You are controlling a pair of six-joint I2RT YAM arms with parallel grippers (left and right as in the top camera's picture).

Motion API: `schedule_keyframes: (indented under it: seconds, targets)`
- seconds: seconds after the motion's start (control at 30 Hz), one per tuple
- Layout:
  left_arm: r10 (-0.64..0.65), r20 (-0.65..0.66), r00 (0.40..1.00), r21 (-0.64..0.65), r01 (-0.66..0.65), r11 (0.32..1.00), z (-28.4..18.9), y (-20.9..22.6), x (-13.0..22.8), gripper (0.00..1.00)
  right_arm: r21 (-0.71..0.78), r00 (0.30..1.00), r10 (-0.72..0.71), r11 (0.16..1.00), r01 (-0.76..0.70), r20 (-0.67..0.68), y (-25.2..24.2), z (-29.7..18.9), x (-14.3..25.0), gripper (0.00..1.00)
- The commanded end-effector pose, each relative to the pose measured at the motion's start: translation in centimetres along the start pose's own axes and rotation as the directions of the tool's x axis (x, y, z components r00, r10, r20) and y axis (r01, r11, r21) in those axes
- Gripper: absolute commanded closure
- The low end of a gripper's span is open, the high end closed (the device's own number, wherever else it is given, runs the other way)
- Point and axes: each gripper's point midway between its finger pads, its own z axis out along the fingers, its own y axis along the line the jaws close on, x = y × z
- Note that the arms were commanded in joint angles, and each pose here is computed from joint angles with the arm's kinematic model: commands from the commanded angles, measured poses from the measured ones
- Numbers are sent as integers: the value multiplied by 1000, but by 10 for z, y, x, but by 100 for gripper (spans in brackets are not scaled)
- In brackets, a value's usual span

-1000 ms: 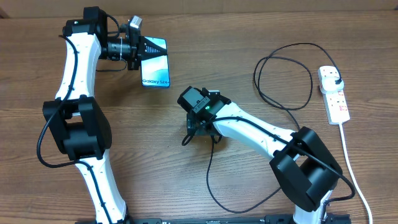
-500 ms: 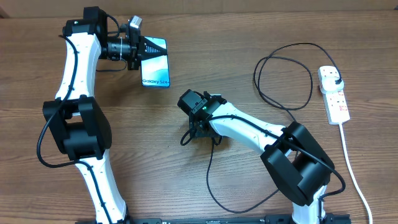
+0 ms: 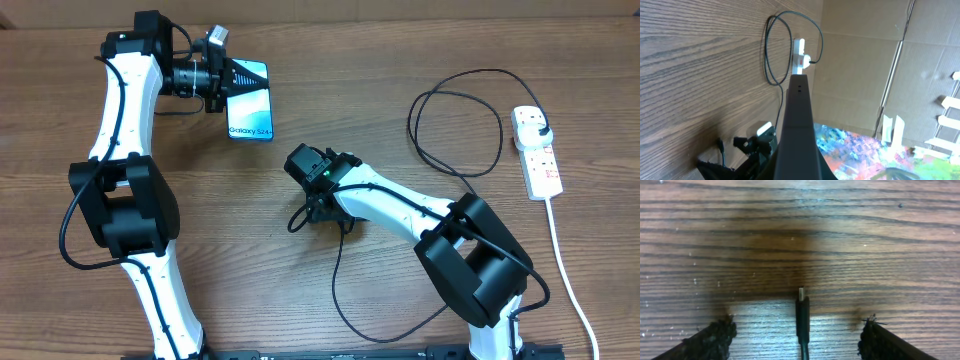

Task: Plug charger to phone and switch on socket
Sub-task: 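Lower the right gripper and close it on the cable connector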

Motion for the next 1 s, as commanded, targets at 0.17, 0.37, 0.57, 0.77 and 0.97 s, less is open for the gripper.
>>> schedule_keyframes:
  seconds: [0.17, 0.37, 0.57, 0.77, 0.97]
  targets:
    - [16, 3, 1000, 47, -16, 999, -4, -11, -2, 96, 31, 999, -7, 999, 8, -43, -3, 12, 8, 33]
    - [15, 3, 1000, 47, -16, 999, -4, -11, -2, 96, 37, 999, -5, 999, 7, -52, -4, 12, 10, 43]
    - [15, 3, 1000, 47, -16, 999, -4, -11, -2, 96, 38, 998, 2, 999, 0, -56, -5, 12, 11, 63]
    - [16, 4, 1000, 47, -16, 999, -4, -11, -2, 96, 38, 998, 2, 999, 0, -55, -5, 12, 11, 71]
    - [15, 4, 1000, 44, -16, 999, -4, -11, -2, 96, 35, 999, 3, 999, -1, -51, -4, 12, 10, 76]
